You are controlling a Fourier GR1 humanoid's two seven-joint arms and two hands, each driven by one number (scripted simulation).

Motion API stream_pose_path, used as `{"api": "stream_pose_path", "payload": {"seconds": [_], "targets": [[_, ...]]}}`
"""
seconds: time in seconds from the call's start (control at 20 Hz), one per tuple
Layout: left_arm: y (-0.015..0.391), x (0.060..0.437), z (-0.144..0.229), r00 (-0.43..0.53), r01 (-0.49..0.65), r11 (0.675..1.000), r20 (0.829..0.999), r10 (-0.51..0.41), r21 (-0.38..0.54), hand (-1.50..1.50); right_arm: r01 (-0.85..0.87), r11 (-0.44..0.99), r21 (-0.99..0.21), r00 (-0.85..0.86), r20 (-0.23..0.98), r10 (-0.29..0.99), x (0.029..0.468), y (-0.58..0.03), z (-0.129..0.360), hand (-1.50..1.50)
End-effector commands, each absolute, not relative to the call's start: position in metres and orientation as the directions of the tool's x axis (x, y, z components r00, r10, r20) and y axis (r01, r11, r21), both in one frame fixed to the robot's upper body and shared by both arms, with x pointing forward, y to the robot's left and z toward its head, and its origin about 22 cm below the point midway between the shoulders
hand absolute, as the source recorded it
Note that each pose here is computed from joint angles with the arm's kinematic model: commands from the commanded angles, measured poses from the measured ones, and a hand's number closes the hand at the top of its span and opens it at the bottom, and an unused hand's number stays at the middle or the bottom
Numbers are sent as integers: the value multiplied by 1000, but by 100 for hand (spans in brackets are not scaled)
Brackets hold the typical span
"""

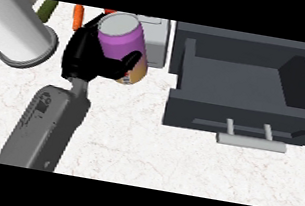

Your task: Pick up the can, place it into the drawer and close the drawer

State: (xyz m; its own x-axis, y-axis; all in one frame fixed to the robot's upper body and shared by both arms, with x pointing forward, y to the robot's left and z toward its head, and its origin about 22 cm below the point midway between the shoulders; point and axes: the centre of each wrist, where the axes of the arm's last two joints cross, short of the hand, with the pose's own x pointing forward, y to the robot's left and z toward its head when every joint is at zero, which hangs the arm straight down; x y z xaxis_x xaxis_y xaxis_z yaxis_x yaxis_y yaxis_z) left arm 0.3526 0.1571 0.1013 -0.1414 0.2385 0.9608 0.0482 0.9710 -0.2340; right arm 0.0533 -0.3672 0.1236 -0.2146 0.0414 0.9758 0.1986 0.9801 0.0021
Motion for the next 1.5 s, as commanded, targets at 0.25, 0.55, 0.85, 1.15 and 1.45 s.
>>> {"api": "stream_pose_path", "payload": {"seconds": [0.25,0.55,0.85,1.15,1.45], "targets": [[120,360,147,-180,61,977,961,210,-202,150,192,981,9,-209,977,32,55,-362,127,-150],[71,376,196,-164,71,980,967,197,-187,150,184,983,9,-212,977,31,51,-370,122,-150],[51,391,195,-165,64,983,970,181,-172,150,178,983,36,-216,976,3,64,-355,116,-150],[33,405,215,-146,61,984,974,175,-168,150,168,986,-1,-199,979,35,63,-365,123,-150],[10,410,209,-146,80,985,976,163,-153,150,176,984,16,-214,977,23,72,-370,113,-150]]}}
